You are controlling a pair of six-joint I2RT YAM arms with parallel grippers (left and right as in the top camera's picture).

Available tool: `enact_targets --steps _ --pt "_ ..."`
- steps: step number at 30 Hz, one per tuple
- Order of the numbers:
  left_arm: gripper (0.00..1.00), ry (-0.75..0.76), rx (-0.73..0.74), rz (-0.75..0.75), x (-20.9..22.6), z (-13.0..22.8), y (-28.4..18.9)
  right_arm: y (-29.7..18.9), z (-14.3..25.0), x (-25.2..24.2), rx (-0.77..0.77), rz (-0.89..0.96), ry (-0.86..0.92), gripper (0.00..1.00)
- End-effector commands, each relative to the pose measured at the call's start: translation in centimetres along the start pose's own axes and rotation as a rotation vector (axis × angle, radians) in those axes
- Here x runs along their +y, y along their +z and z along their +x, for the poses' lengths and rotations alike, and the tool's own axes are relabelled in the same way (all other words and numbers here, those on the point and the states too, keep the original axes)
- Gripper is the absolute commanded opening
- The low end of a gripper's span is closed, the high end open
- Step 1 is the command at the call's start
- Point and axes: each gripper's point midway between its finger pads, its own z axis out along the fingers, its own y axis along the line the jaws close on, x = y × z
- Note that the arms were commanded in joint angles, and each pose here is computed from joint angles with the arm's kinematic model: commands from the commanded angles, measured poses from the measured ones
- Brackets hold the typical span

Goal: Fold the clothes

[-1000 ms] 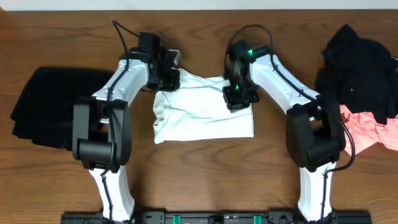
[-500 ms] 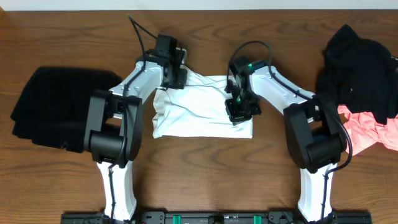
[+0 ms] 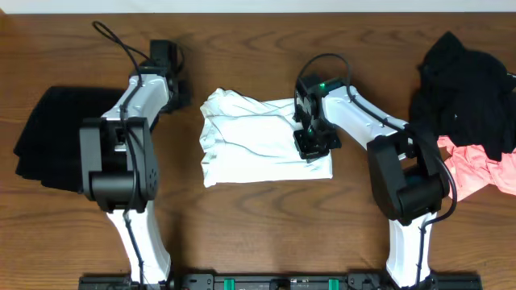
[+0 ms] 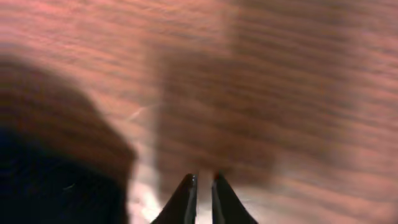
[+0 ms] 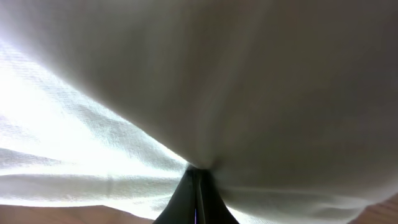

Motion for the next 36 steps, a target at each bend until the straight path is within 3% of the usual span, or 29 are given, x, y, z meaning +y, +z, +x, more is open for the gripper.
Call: enact_targets --steps 1,6,10,15,16,23,26,31,36 --pt "0.16 0.003 -0.127 0.085 -1.5 -3.0 -7.5 1.4 -0.1 -2.9 -0.001 0.142 0.009 0.02" --pt "0.17 0.028 -0.094 0.264 -4.1 -0.9 -14.1 -2.4 -1.6 -1.4 -0.12 0.078 -0.055 0.02" --pt "0.21 0.049 -0.004 0.423 -7.3 1.9 -16.6 -7.2 -2.5 -0.8 -0.272 0.04 -0.05 0.01" --pt "0.19 0.119 0.124 0.429 -9.8 6.4 -14.7 -11.6 -3.4 -1.3 -0.419 -0.017 0.051 0.01" --pt "0.15 0.136 0.145 0.428 -10.4 7.4 -14.1 -11.9 -3.6 -1.3 -0.428 -0.036 0.053 0.01" --pt "0.15 0.249 0.234 0.432 -13.6 13.5 -10.8 -10.4 -4.2 -3.2 -0.392 -0.06 0.113 0.02" --pt "0.15 0.275 0.24 0.437 -14.4 14.6 -10.1 -9.7 -4.5 -3.7 -0.369 -0.131 0.134 0.14" --pt "0.16 0.313 0.259 0.439 -15.7 16.3 -8.4 -8.6 -5.0 -3.9 -0.336 -0.29 0.106 0.49" --pt "0.16 0.348 0.307 0.427 -16.5 18.2 -7.2 -6.6 -5.2 -4.9 -0.29 -0.345 0.101 0.53"
